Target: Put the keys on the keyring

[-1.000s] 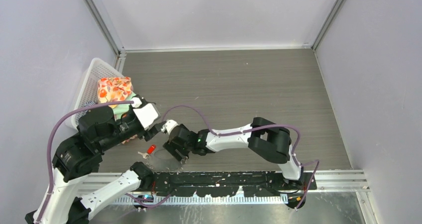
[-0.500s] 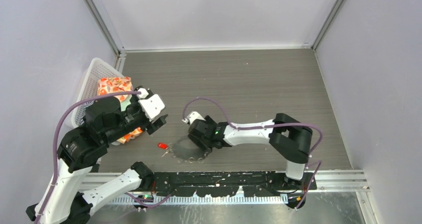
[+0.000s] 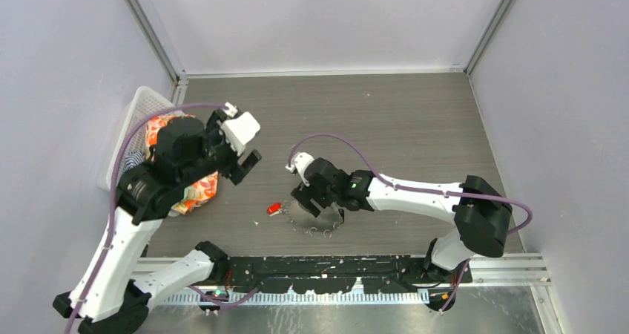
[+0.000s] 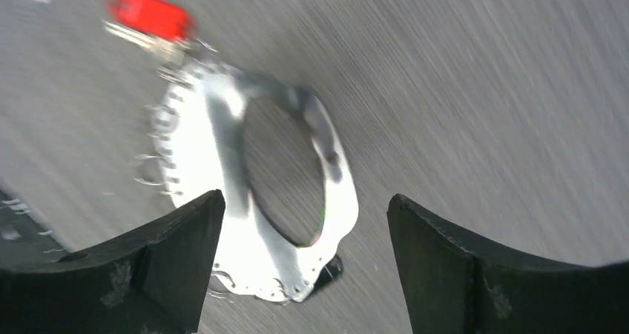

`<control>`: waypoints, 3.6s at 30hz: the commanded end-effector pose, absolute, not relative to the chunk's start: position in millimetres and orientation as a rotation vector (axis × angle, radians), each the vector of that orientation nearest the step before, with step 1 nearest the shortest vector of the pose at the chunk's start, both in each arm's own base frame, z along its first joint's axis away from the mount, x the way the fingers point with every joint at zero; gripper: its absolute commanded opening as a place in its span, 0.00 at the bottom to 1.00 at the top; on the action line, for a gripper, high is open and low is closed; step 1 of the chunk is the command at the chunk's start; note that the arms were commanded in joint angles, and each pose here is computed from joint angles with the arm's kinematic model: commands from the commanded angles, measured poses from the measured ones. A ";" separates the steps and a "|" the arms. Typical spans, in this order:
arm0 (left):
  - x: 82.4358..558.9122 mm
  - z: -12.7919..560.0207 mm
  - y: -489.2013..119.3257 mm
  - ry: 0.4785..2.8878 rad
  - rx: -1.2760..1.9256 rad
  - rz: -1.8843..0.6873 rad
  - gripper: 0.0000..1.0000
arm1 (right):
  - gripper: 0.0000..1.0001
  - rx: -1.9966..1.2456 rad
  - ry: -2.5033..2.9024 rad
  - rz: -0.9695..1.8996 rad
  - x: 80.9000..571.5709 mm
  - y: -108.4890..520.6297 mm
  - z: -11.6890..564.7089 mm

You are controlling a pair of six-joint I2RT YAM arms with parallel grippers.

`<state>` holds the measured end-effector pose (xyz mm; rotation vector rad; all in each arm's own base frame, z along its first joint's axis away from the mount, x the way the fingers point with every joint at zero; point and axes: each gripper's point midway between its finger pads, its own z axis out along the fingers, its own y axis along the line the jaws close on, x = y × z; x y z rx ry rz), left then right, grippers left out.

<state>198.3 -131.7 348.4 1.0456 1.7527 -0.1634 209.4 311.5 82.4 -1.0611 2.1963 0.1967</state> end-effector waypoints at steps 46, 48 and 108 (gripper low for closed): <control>273.3 370.7 -109.6 1.855 0.643 -0.409 0.90 | 0.13 -1.923 1.798 0.606 199.0 473.1 17.4; 272.8 370.5 -109.7 1.854 0.649 -0.408 0.89 | 0.02 -1.896 1.801 0.614 201.0 477.1 20.0; 269.2 371.7 -115.3 1.833 0.686 -0.438 0.84 | 0.60 -1.109 2.216 0.654 219.7 461.6 89.4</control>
